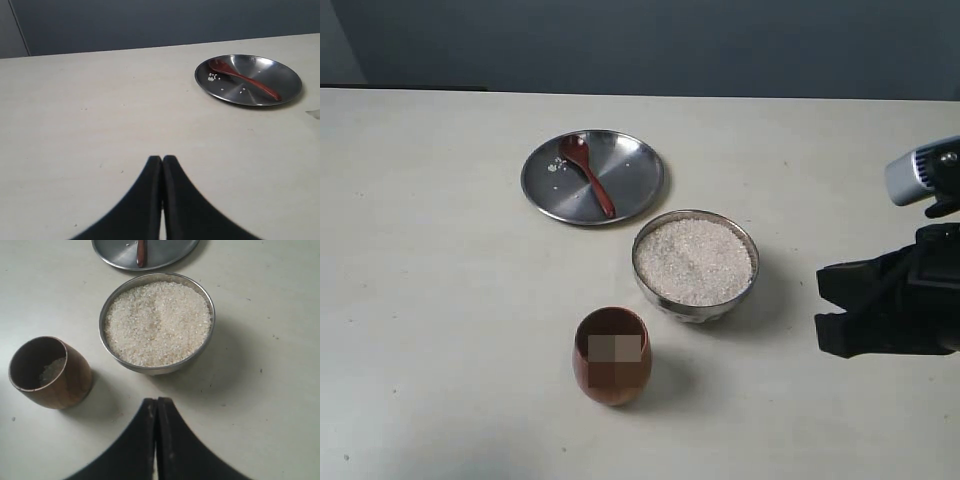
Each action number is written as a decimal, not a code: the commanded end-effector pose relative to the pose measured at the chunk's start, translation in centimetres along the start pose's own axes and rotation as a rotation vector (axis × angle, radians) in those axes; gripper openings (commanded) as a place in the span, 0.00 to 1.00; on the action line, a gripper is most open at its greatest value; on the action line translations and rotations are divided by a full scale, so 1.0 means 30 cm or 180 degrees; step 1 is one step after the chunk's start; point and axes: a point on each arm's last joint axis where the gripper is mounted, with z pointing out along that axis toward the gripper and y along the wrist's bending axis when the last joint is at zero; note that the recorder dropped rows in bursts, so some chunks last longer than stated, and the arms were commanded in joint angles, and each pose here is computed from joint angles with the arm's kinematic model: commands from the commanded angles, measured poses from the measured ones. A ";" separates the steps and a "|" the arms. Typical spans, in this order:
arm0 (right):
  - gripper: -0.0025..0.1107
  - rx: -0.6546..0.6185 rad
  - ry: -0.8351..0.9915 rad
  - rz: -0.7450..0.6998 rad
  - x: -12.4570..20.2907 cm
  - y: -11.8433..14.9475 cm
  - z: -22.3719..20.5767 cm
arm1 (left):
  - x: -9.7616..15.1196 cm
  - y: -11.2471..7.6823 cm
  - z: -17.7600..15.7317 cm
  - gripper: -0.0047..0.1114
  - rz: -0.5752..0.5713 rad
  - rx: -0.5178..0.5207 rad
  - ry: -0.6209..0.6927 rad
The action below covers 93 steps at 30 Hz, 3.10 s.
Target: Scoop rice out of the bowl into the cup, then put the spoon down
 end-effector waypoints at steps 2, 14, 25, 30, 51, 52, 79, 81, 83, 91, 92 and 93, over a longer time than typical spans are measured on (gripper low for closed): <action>0.03 0.0006 -0.0037 -0.0001 0.001 -0.003 -0.001 | -0.003 0.003 0.001 0.04 -0.0032 -0.0038 -0.0075; 0.03 0.0004 -0.0044 -0.0001 0.000 -0.003 -0.001 | -0.003 0.004 0.001 0.04 0.0201 -0.0045 -0.0073; 0.03 0.0005 -0.0041 -0.0001 0.000 -0.003 -0.001 | -0.004 -0.002 0.001 0.04 0.0048 0.0022 -0.0081; 0.03 0.0005 -0.0041 -0.0001 0.000 -0.003 -0.001 | -0.004 -0.002 0.001 0.04 0.0048 0.0022 -0.0081; 0.03 0.0003 -0.0046 -0.0001 0.000 -0.003 -0.001 | -0.004 -0.002 0.001 0.04 0.0048 0.0022 -0.0081; 0.03 0.0003 -0.0046 -0.0001 0.000 -0.003 -0.001 | -0.004 -0.002 0.001 0.04 0.0048 0.0022 -0.0081; 0.03 -0.0079 -0.1726 0.0297 0.031 -0.038 -0.347 | -0.004 -0.002 0.001 0.04 0.0067 0.0015 -0.0081; 0.03 0.0069 -0.1896 0.0374 0.040 -0.050 -0.375 | -0.004 -0.001 0.001 0.04 0.0073 0.0013 -0.0081; 0.03 0.0231 -0.2056 0.0448 0.049 -0.060 -0.399 | -0.004 -0.001 0.001 0.04 0.0087 0.0008 -0.0081; 0.03 0.0868 -0.2371 0.0706 0.070 -0.088 -0.443 | -0.004 -0.001 0.001 0.04 0.0094 0.0005 -0.0081; 0.03 0.0961 -0.2386 0.0745 0.070 -0.092 -0.445 | -0.004 -0.001 0.001 0.04 0.0094 0.0005 -0.0081; 0.03 0.1051 -0.2401 0.0782 0.071 -0.096 -0.446 | -0.004 -0.001 0.001 0.04 0.0094 0.0005 -0.0081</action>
